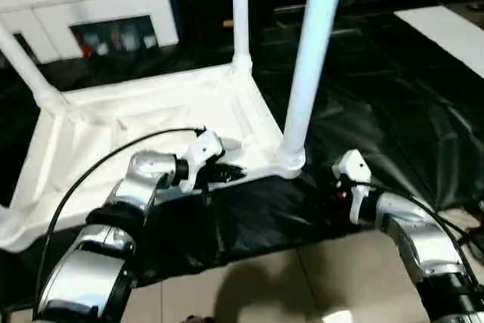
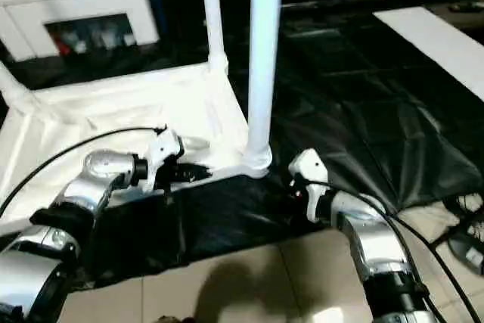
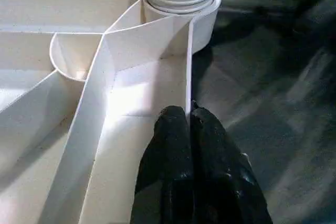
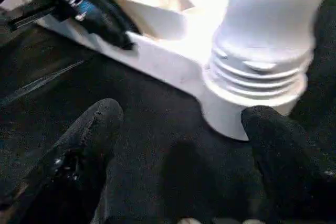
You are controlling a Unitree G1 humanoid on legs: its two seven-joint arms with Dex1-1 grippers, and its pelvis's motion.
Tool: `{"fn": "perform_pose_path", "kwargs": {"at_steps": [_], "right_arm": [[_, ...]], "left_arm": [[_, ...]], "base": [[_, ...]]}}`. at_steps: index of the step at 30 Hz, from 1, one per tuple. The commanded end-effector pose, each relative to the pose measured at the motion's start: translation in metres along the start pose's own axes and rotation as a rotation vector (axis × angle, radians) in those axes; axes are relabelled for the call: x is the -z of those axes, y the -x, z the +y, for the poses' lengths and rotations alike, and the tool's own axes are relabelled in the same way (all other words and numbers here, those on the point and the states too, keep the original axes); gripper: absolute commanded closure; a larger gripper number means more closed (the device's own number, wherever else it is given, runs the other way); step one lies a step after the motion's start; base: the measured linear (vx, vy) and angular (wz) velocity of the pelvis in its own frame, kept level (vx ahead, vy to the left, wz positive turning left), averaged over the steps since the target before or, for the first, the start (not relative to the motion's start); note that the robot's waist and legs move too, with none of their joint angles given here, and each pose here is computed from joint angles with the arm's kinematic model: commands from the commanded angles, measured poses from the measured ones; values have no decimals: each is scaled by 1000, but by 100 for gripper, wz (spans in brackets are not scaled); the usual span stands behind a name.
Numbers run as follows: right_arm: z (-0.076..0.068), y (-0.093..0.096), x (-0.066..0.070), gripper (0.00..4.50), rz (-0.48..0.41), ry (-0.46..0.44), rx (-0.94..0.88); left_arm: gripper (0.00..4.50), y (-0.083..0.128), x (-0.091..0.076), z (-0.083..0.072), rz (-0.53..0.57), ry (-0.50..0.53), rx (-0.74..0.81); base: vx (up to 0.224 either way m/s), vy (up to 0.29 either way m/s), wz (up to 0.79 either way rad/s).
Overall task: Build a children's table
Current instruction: Rotate leg to tighten
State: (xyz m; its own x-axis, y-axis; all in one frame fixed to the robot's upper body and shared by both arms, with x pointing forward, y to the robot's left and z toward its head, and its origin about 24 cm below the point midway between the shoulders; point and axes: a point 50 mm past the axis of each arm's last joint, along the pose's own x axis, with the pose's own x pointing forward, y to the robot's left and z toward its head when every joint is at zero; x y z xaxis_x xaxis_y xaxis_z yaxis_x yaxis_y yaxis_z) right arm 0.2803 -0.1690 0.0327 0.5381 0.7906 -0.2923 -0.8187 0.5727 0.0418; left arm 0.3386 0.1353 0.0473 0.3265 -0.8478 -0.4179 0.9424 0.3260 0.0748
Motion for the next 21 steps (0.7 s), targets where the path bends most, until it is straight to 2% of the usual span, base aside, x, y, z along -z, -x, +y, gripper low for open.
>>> {"fn": "perform_pose_path", "kwargs": {"at_steps": [1,6,9,12,15,18,21], "right_arm": [[7,-8,-10,47,-27,53,-52],[7,-7,-9,47,-15,83,-63],[8,-5,-9,47,-10,90,-76],[8,-1,-9,47,-29,53,-86],[6,2,-9,47,-32,21,-82],[7,9,-7,47,-20,29,-98],[7,12,-6,47,-12,42,-105]], "left_arm": [[450,7,2,4,-36,27,-48],[450,8,4,3,-33,29,-48],[450,8,4,2,-33,30,-46],[450,7,5,-2,-52,39,-27],[450,7,5,-5,-66,39,-1],[450,7,8,-8,-61,41,36],[450,8,9,-9,-48,37,57]], "base": [[93,-3,51],[167,-18,57],[86,-170,43],[-15,-155,41],[87,-93,-7],[0,0,0],[-138,137,-3]]}}
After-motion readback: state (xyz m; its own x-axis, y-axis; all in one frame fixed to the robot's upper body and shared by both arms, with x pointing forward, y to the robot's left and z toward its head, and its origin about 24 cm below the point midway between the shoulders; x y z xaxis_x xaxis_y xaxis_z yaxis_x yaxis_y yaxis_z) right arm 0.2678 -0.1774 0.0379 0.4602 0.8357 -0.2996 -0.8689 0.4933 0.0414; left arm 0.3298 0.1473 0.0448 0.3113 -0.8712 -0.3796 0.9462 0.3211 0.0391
